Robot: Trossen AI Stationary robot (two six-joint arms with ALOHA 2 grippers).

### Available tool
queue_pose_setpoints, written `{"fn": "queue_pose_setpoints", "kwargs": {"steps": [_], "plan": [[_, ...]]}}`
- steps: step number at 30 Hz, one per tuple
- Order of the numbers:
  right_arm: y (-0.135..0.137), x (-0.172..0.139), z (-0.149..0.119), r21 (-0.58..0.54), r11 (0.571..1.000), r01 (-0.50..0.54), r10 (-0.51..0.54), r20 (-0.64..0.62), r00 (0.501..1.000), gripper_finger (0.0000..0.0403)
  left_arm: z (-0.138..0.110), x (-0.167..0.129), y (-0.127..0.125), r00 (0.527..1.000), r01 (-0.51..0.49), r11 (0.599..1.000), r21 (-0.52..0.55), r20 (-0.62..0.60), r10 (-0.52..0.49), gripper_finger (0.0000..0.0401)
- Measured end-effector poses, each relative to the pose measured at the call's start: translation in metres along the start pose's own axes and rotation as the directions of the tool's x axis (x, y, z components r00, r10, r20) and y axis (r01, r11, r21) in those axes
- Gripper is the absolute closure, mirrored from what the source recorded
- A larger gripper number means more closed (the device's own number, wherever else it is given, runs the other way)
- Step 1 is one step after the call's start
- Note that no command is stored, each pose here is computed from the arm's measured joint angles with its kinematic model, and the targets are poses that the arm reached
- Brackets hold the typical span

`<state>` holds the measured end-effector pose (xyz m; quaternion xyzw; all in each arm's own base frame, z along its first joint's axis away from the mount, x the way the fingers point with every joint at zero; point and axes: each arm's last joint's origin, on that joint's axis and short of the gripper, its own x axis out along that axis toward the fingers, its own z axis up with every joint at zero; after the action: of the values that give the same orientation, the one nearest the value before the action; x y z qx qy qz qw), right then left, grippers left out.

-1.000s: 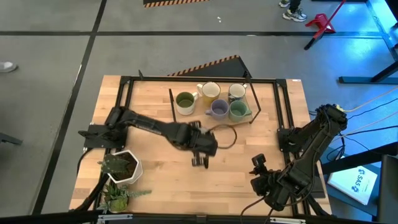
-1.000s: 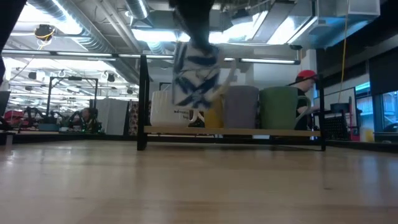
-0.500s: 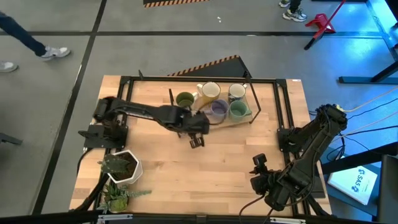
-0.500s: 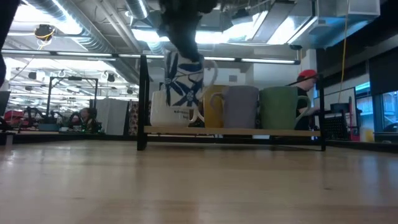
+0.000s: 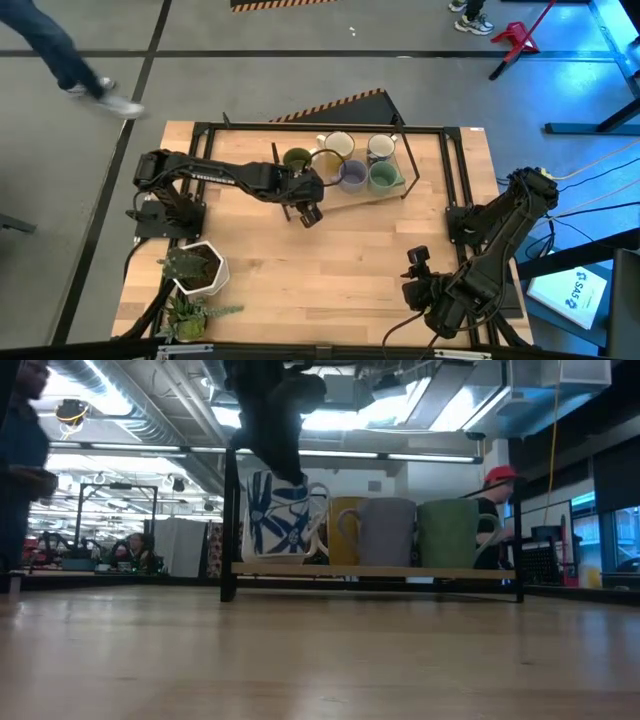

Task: Place coffee mugs
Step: Put the blue patterned mug on the shelf

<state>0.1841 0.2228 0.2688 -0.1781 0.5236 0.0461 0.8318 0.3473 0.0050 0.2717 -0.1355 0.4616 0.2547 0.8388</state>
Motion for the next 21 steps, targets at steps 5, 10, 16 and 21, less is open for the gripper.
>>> {"fn": "queue_pose_setpoints", "kwargs": {"steps": [5,10,16,21], "plan": [[0.0,0.0,0.0,0.0,1.0,0.0,0.0,0.0,1.0,0.026,-0.004,0.008,0.005,1.0,-0.015,1.0,-0.003,-0.017,0.015,0.0387],[0.0,0.0,0.0,0.0,1.0,0.0,0.0,0.0,1.0,0.026,-0.004,0.012,0.006,1.0,0.013,1.0,-0.015,0.003,-0.013,0.0387],[0.0,0.0,0.0,-0.001,1.0,0.001,-0.001,0.0,1.0,0.026,-0.004,0.013,0.005,1.0,0.03,0.999,-0.013,0.001,-0.03,0.0364],[0.0,0.0,0.0,-0.001,1.0,0.001,-0.001,0.0,1.0,0.026,-0.005,0.013,0.005,1.0,0.027,1.0,-0.015,-0.004,-0.027,0.0307]]}}
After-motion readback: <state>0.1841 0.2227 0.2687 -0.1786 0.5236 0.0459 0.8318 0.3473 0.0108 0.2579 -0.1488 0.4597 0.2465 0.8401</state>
